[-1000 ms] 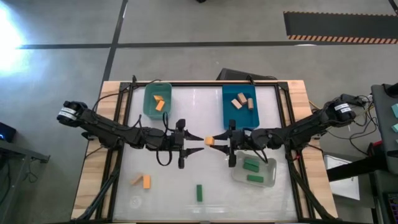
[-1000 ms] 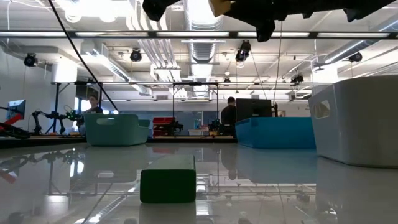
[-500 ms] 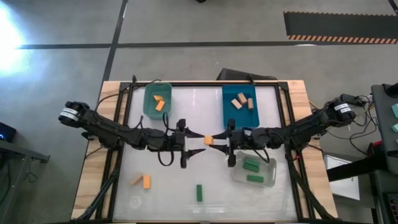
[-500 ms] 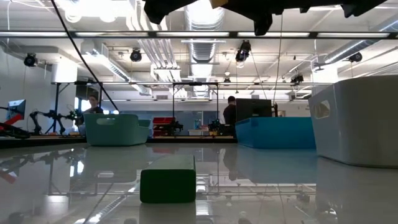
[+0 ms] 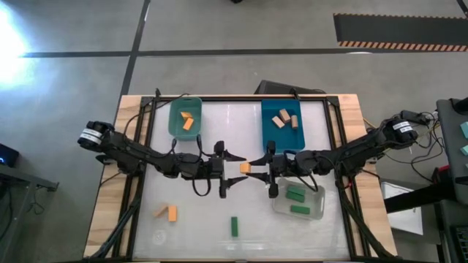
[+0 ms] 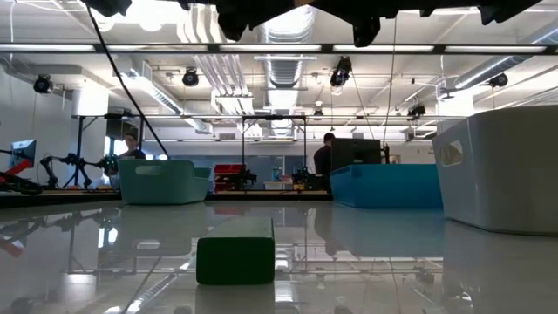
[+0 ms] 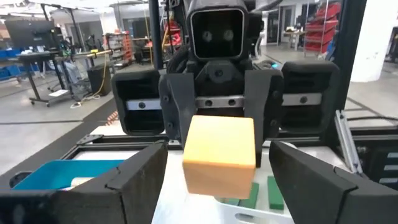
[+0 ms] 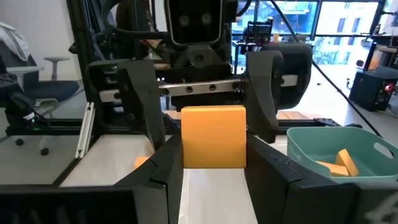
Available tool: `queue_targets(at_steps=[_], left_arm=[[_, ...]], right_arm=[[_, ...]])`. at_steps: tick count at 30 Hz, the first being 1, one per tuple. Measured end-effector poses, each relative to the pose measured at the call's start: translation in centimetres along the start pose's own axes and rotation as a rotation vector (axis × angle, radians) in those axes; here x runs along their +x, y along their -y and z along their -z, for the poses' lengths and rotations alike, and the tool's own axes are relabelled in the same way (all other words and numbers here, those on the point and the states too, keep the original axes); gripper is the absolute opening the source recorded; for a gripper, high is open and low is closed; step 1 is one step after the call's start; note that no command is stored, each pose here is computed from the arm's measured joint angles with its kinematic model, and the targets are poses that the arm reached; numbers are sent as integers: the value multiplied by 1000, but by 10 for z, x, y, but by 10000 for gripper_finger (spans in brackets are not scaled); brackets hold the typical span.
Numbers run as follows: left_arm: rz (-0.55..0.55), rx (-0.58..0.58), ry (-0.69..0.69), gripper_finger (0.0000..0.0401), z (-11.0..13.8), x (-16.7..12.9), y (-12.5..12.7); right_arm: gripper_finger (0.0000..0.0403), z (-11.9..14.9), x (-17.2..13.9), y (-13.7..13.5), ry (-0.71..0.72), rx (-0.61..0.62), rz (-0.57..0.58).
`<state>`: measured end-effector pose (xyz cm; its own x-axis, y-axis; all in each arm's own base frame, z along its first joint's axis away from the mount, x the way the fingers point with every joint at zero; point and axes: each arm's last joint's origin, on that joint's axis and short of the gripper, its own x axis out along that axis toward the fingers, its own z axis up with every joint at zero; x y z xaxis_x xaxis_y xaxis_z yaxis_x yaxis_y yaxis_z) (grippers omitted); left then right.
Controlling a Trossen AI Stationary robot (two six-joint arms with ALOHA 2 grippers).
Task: Sort & place blocks by color
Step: Put the yellow wooden block into the light blue bin
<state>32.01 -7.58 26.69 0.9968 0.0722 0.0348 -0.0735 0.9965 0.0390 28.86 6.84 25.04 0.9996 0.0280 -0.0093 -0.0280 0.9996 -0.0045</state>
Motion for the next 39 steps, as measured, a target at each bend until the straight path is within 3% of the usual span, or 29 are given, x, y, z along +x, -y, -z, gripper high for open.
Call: queue_targets(at_steps=[6, 10, 17, 24, 39], left_arm=[[1, 14, 9, 245, -2, 0, 0], [0, 15, 8, 202, -1, 0, 0], [4, 34, 4, 121, -2, 0, 0], [0, 34, 4, 121, -2, 0, -1], [-10, 35, -2, 123, -1, 0, -3]], right_arm=[[121, 1, 0, 0, -5, -14, 1], [124, 1, 0, 0, -5, -15, 4], [163, 2, 0, 0, -11, -21, 2], [176, 2, 0, 0, -11, -20, 10], [240, 1, -2, 2, -26, -1, 40]])
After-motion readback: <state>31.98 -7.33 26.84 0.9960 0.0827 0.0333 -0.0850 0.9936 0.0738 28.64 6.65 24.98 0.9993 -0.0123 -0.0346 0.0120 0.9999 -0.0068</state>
